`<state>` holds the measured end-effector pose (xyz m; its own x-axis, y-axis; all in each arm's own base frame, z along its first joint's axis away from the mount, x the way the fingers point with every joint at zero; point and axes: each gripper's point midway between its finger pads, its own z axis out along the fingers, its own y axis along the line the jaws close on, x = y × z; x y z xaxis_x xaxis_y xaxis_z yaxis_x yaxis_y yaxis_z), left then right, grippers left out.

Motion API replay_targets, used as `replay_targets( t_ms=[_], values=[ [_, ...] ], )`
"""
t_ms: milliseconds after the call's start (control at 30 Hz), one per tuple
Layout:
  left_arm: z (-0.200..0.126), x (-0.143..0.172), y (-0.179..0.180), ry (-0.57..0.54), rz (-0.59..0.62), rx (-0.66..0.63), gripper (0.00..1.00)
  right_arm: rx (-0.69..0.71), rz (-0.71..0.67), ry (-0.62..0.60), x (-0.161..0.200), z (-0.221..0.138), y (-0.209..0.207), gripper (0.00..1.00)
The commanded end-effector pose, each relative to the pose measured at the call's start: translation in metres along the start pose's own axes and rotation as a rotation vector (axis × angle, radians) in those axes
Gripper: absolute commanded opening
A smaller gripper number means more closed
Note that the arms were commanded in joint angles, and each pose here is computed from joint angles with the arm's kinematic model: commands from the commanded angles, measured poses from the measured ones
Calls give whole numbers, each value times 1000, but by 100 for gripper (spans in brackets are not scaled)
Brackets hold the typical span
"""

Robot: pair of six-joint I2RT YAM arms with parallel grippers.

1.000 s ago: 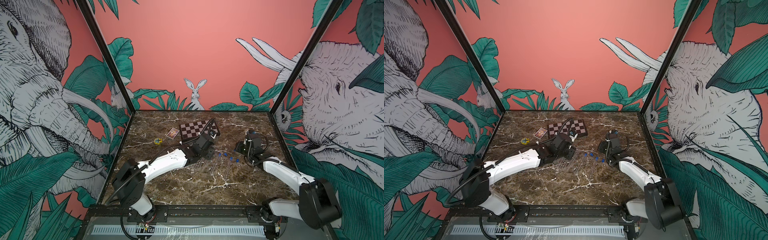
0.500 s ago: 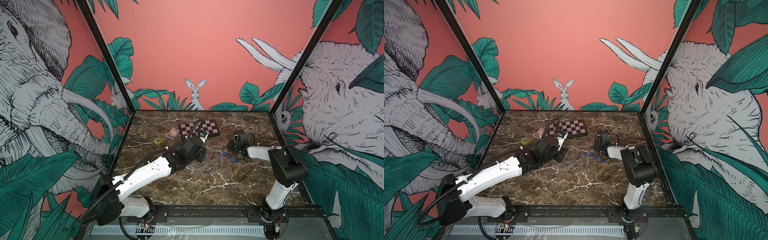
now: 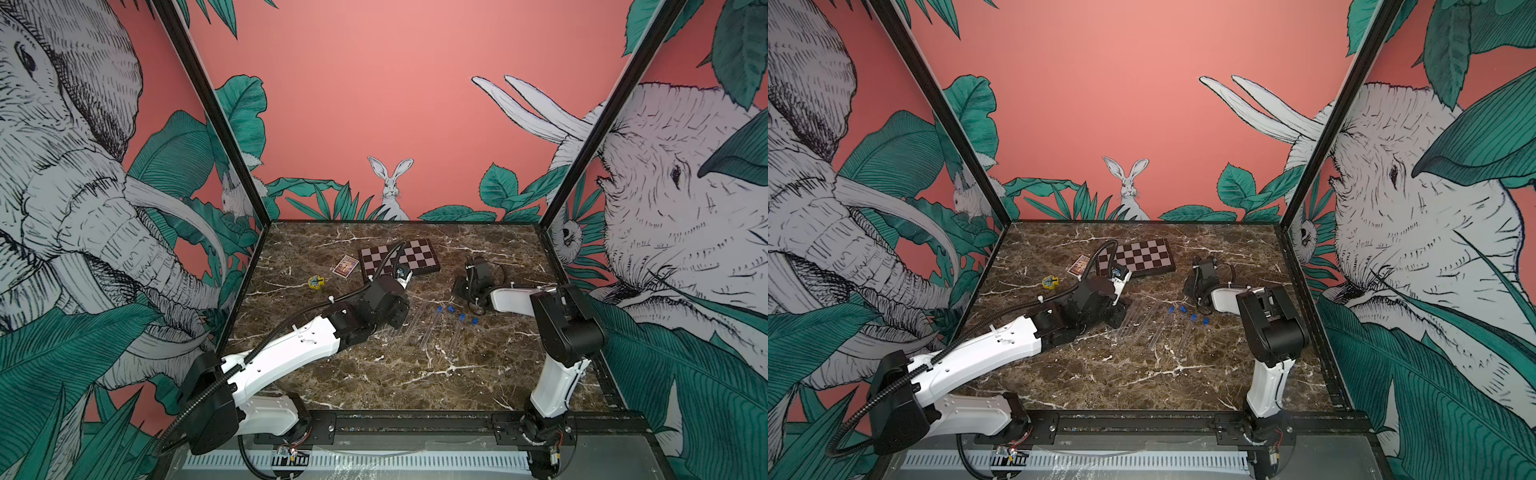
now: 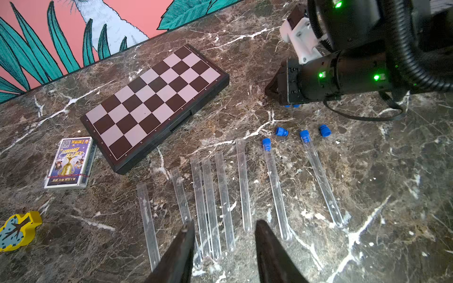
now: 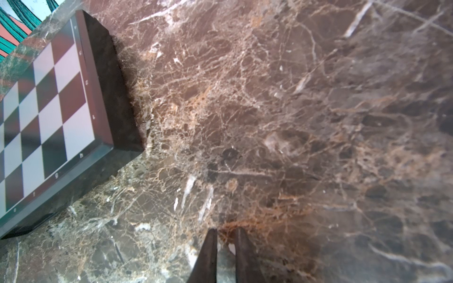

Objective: Remove stoppers from test tubes
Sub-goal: Place the stopper at the center of the board.

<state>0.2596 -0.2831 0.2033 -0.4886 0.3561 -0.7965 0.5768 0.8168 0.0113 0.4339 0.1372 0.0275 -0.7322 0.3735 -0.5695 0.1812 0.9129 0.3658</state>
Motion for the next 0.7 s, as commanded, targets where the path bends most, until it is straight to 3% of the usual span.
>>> replay_targets(
  t_ms=[0,667],
  values=[
    [-5,0,1,-5,-6,-5,43,41,-5,8,5,5,-11,16],
    [-4,1,-1,-1,-11,3,44,-33,-6,-34,-13,-9,9,26]
  ],
)
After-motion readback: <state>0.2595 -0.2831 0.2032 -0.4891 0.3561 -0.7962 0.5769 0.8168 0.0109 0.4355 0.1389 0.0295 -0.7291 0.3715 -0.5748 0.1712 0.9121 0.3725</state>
